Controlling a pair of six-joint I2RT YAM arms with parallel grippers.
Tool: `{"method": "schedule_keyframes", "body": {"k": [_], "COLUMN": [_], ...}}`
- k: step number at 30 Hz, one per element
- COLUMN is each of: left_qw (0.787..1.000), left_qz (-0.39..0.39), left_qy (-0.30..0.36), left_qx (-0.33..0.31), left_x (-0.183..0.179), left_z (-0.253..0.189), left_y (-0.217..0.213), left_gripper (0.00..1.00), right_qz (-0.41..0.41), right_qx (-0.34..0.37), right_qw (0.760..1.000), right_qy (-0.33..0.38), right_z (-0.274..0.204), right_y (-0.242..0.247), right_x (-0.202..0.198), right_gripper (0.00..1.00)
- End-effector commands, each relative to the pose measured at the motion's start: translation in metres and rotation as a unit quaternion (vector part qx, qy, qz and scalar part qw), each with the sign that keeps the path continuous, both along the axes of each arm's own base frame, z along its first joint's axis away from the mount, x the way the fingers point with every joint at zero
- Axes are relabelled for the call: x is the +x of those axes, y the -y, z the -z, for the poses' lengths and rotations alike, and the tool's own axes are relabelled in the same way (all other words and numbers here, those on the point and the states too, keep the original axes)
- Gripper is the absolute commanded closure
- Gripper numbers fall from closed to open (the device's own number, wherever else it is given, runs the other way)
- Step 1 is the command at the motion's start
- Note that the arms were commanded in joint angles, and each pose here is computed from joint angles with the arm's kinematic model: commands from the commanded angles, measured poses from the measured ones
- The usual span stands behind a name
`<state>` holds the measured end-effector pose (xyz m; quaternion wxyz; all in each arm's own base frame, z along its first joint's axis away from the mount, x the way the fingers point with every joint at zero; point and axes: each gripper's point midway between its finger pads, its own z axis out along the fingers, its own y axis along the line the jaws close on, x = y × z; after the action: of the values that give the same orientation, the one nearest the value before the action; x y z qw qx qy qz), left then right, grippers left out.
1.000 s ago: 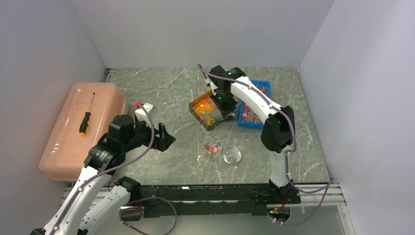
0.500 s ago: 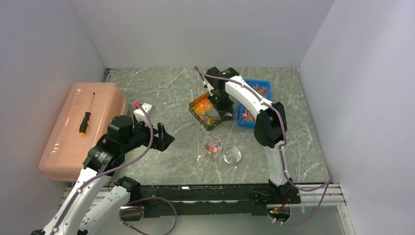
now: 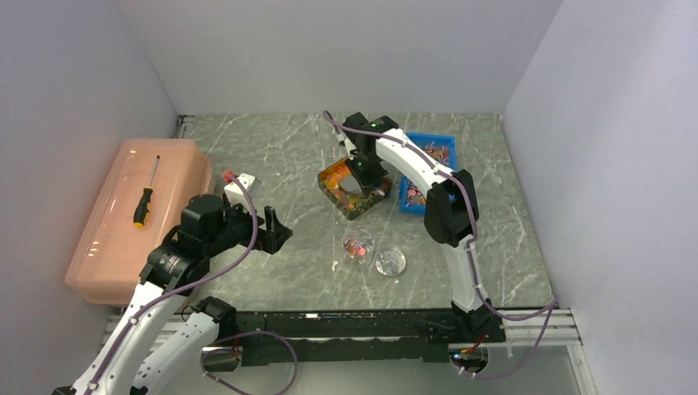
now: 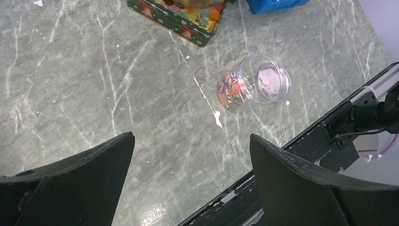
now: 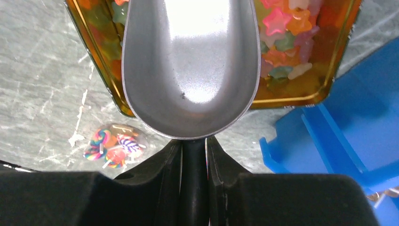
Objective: Pack the candies
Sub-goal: Scoop the fake candies from the storage box.
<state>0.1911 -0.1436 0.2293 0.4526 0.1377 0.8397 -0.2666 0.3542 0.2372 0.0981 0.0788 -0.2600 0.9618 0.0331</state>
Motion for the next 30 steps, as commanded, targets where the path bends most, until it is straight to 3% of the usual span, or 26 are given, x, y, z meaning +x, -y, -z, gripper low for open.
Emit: {"method": "schedule_keyframes", "body": {"k": [1,14,30], "left_qw": [1.0,1.0,1.0], "left_qz": [-0.003,-0.005,-0.018], "left_qy": [0.008,0.002,-0.004], "left_qx": [0.006,0.01,0.019], "left_x": [0.004,0.007,0.011], "left_z": [0.0,0.003,0.007], "left_y": [-0.002,-0.001,-0.005], "left_gripper": [0.01,0.01,0.01], "right_qz": [0.006,0.024,0.011], "right_qx": [0.043,0.057,0.096], "right_qw": [0.999,0.996,0.984], "right_qy": [0.019,0.058,0.147], "right_z": [0.008,0.027,0.005], "right_y": [-0.018,-0.015,-0.002], "right_x": [0.013,0.015,-0.001], "right_gripper": [1.0,1.0,1.0]}}
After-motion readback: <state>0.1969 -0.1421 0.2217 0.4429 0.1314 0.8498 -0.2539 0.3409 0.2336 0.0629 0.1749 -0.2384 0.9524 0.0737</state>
